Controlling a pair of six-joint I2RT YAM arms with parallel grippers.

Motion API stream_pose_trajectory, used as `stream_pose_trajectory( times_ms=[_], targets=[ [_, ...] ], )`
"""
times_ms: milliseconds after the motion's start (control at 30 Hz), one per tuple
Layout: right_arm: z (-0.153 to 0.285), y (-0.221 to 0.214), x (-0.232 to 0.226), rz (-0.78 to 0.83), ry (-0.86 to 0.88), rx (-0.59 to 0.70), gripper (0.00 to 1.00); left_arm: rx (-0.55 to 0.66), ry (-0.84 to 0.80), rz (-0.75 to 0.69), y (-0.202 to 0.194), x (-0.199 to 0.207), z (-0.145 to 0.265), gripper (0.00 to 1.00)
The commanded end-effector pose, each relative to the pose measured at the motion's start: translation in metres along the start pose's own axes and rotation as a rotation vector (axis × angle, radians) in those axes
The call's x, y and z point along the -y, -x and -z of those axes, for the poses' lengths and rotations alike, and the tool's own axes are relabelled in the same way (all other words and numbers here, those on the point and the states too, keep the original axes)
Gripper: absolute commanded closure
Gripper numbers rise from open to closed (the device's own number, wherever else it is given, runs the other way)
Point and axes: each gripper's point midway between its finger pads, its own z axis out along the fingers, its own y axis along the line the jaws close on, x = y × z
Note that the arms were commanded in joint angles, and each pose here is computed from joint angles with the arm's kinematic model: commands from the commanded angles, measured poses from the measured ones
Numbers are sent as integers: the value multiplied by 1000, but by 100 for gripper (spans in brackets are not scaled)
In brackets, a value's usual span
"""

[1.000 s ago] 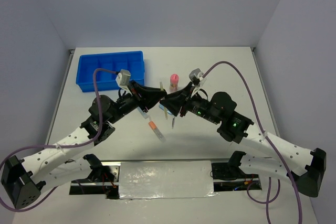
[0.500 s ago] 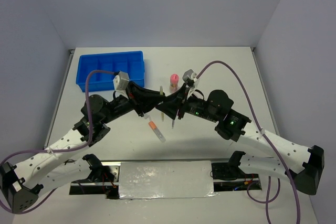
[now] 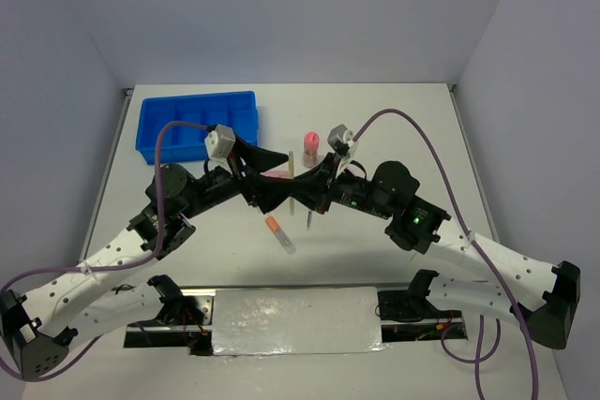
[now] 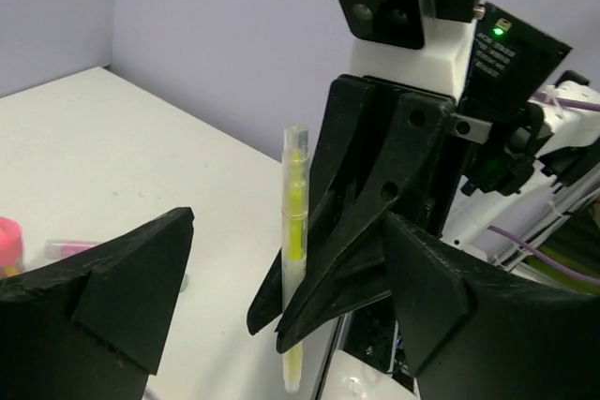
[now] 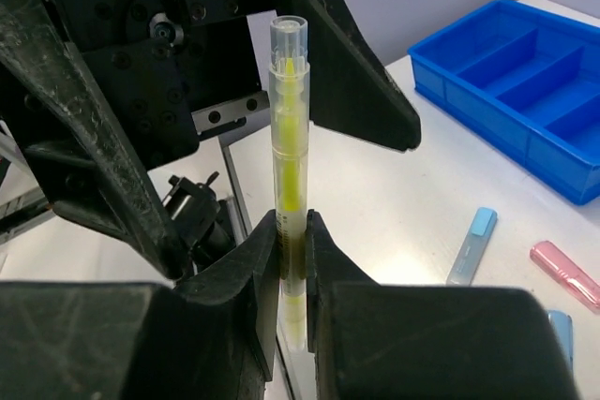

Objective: Sort the stationery into containers
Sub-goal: Close the pen cap on the pen.

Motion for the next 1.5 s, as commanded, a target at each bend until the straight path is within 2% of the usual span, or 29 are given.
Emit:
stream_pose_trajectory(
  times_ms=[0,167,333,467,567,633,767,867,1033,1067,1233,1467],
  targets=[
    [2,32,-8,38,2,79,100,46,44,-64,29,1,1,6],
    [-2,23,-3,33,-10,42,100,77,29,-86,52,11,-3,7],
    [-5,21,-2,29,-13,20,100,81,34,-84,62,10,-13,17],
    [-4,23,-2,30,-15,25,100,57,30,-62,57,8,-20,26],
    [-3,24,-3,33,-16,26,100,39,39,-47,48,4,-21,36],
    [-3,25,-2,34,-22,24,100,29,41,-39,43,2,-22,38],
    [-4,25,0,32,-34,30,100,8,37,-20,35,1,-22,50],
    [-5,28,1,31,-38,38,100,-15,33,6,26,-1,-24,68],
    [-6,38,1,35,-52,58,100,-60,37,54,6,-6,-25,92],
    [-6,41,0,38,-52,65,100,-65,43,61,4,-7,-25,100],
    [-5,71,-3,86,-66,118,100,-104,72,116,-18,-15,-20,100],
    [-5,154,-22,211,-66,236,100,-189,55,230,-75,-16,-7,100]
  ],
)
